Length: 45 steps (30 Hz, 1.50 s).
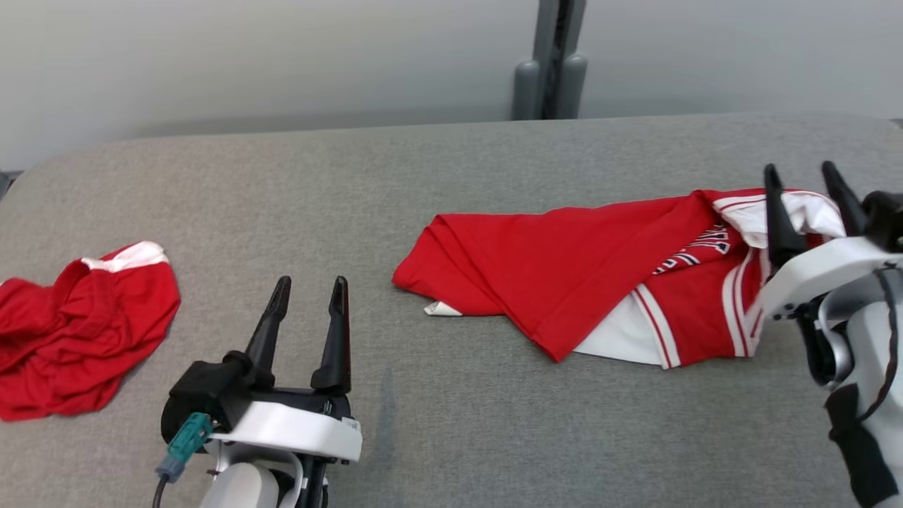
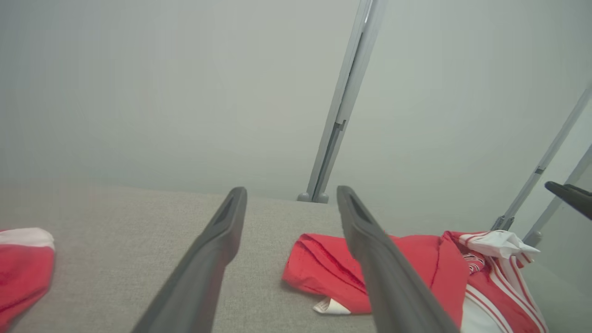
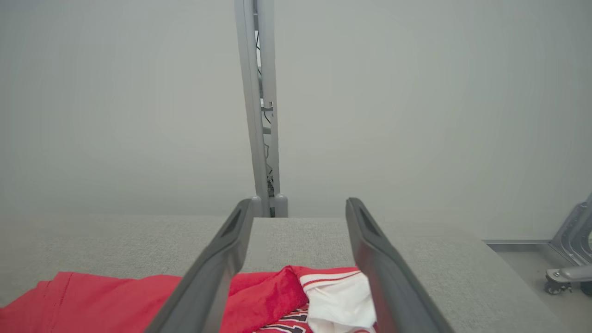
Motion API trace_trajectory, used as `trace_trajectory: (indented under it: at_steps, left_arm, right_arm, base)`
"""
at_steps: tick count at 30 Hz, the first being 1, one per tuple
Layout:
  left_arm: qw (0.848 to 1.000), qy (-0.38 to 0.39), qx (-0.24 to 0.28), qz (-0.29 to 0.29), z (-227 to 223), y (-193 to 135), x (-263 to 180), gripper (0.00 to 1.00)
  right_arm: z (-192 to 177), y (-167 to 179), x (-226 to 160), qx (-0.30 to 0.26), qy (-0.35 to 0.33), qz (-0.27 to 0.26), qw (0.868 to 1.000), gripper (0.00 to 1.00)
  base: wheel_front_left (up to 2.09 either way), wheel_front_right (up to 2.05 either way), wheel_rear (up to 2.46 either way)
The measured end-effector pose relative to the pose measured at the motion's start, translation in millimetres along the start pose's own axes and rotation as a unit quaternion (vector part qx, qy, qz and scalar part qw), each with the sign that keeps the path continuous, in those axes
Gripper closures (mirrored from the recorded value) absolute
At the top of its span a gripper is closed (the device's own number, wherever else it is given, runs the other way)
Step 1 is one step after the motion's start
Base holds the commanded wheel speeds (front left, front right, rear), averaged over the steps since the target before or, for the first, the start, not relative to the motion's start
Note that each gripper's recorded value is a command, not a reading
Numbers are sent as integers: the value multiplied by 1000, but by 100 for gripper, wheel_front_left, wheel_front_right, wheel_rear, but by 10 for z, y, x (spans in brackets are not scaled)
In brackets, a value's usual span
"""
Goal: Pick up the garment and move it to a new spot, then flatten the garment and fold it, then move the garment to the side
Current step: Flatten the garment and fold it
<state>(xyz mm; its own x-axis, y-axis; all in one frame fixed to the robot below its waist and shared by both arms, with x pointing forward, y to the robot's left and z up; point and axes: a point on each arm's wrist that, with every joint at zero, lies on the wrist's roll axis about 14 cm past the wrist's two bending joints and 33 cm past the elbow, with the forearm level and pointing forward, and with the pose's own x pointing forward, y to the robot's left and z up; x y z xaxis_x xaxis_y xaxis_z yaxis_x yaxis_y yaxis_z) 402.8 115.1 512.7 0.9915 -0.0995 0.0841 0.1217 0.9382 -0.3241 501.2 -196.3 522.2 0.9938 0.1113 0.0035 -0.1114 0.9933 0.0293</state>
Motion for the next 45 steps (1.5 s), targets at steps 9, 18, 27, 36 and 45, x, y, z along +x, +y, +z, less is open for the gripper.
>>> trace_trajectory:
  at_steps: [9,18,27,36,45]
  left_arm:
    - [999,-32,-13,-34,199,-295,90,0]
    - [999,-20,-11,-30,117,-272,41,0]
    - [997,12,-3,-83,-135,-511,124,0]
    - [969,117,32,-217,-928,-1169,192,0]
    - [922,235,72,-298,-1711,-1470,140,0]
  right_arm:
    - [427,135,-438,-34,-91,27,995,0]
    - [194,258,-994,-13,-90,-2,996,0]
    - [233,102,-1016,-26,-97,-31,994,0]
    - [62,-231,-1100,-26,-70,-86,993,0]
    - [-69,-521,-1243,-27,-47,-137,989,0]
  base:
    - [0,0,0]
    - [0,0,0]
    - [0,0,0]
    - [0,0,0]
    - [0,0,0]
